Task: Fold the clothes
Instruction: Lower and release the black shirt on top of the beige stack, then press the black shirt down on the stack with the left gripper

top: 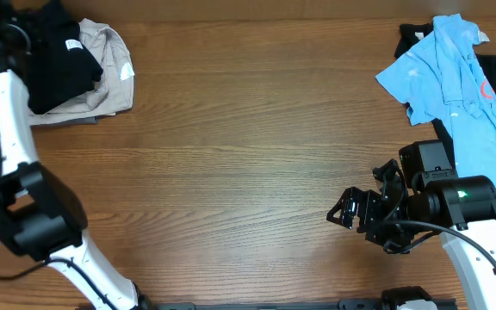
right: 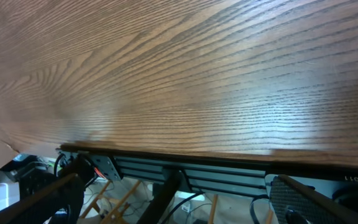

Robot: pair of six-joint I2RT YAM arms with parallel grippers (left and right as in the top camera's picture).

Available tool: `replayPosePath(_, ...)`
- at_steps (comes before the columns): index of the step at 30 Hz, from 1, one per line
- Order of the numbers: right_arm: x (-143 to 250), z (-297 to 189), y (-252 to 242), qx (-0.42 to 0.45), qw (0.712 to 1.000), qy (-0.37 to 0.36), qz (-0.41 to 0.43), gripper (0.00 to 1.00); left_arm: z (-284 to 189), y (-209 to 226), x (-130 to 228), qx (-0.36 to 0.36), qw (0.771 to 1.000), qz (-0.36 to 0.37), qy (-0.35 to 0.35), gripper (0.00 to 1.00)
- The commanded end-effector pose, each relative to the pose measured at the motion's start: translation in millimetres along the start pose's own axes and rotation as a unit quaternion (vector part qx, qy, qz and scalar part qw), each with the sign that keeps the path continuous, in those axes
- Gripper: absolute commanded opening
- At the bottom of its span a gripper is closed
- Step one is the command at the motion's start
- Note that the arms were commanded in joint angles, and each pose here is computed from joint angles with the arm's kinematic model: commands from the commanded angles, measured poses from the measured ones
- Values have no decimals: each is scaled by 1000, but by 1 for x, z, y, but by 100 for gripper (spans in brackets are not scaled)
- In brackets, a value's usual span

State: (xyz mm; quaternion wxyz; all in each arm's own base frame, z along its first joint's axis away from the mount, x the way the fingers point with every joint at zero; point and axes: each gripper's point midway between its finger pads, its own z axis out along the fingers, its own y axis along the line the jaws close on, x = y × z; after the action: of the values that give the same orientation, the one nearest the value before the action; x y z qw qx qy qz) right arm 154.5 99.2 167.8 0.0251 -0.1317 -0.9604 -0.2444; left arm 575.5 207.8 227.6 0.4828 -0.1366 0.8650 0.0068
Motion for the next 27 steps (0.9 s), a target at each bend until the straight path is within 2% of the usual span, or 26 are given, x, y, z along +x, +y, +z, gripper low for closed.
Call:
replayPosePath(1,0,0,0,3,1000,-1,-4,100,37,2,45,-10,999,-10,52,4)
replayPosePath(7,0,0,0,3,1000,-2,-5,100,78,-5,114,-7,991,-13,131,8)
replayPosePath(9,0,0,0,3,1000,-1,-4,100,86,-9,129,-2,989,-13,148,11)
replayPosePath(11,1,0,-1,3,1000,0,-3,100,86,-15,134,1,988,-11,156,9)
replayPosePath(12,1,0,-1,4,1000,1,-3,100,85,-17,131,3,988,-9,153,5)
replayPosePath(15,3,0,-2,5,1000,4,-1,100,72,-28,107,17,991,-6,130,4)
replayPosePath(19,3,0,-2,6,1000,5,-1,100,34,-38,47,24,997,4,67,6)
replayPosePath(21,3,0,-2,6,1000,4,-1,100,7,-43,19,25,999,9,40,17)
replayPosePath(23,2,0,-1,5,1000,3,-2,100,-17,-47,4,26,999,10,30,41)
replayPosePath(27,-1,0,0,2,1000,-3,-6,100,-54,-52,9,24,998,-10,65,66)
